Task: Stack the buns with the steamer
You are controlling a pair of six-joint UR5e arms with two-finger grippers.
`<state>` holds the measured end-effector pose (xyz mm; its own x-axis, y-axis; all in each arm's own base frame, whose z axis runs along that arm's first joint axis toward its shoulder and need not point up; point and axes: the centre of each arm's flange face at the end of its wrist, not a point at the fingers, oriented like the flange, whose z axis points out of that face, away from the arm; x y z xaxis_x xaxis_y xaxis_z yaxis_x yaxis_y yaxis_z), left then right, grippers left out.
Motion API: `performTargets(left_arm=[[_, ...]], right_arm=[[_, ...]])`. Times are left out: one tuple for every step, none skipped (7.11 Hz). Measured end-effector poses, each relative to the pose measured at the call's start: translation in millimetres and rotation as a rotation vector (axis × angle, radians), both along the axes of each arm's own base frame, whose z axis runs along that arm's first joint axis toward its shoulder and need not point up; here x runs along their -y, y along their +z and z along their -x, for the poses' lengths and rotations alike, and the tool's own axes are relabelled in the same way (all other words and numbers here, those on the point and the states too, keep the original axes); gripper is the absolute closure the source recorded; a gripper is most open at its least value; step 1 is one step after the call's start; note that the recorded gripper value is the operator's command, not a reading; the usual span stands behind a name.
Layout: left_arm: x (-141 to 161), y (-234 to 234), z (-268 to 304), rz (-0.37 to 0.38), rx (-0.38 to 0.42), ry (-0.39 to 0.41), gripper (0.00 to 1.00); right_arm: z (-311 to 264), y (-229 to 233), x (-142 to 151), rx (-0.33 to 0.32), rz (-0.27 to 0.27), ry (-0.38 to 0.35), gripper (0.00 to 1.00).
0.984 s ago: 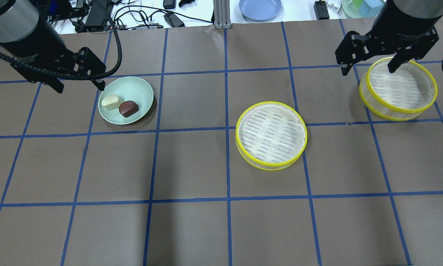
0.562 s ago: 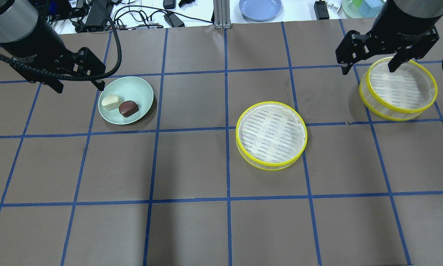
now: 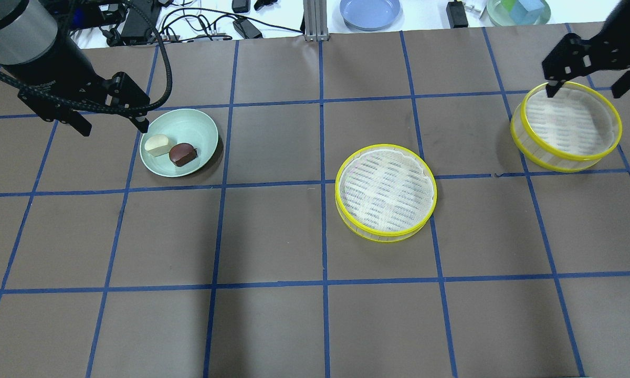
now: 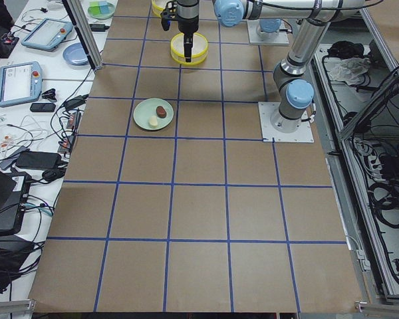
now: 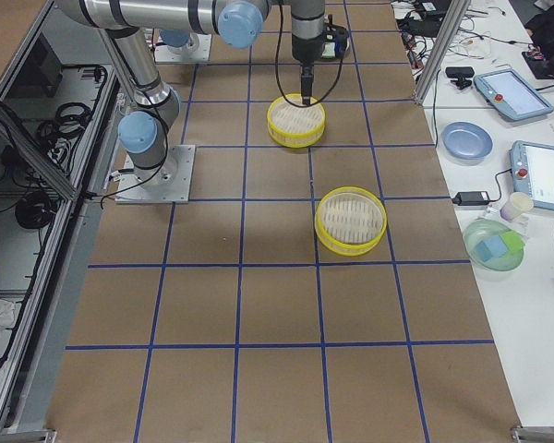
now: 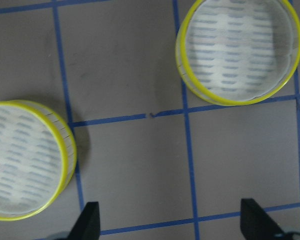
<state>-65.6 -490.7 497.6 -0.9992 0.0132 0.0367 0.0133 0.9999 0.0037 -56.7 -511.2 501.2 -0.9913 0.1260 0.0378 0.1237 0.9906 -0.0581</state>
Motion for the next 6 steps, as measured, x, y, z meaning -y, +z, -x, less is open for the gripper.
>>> performTargets(left_arm=[[8.9,-13.9,-11.8,-0.017,-0.002,0.012,0.0],[25.0,-34.0,-29.7,-0.016,-0.004,0.039,0.0],[46.3,-58.4,-48.6,0.017,0.004,0.065,0.0],[66.1,-82.5,-62.4,0.053,0.011,0.084,0.0],[84.1,-107.0,-71.9,0.074,0.014,0.099,0.0],[100.6,-131.6,-80.4,0.085,0.016,0.12,0.0]], right_arm=[[66.6,-20.8,15.9,-0.009,0.008,-0.033,0.0],[127.0,-53.4,37.4,-0.027,0.035,-0.068,0.0],[175.6,-96.5,60.9,-0.041,0.061,-0.101,0.0],[202.7,-132.6,81.0,-0.044,0.096,-0.118,0.0],[218.6,-170.1,100.0,-0.026,0.126,-0.112,0.0],[227.8,-207.8,111.4,-0.003,0.116,-0.076,0.0]])
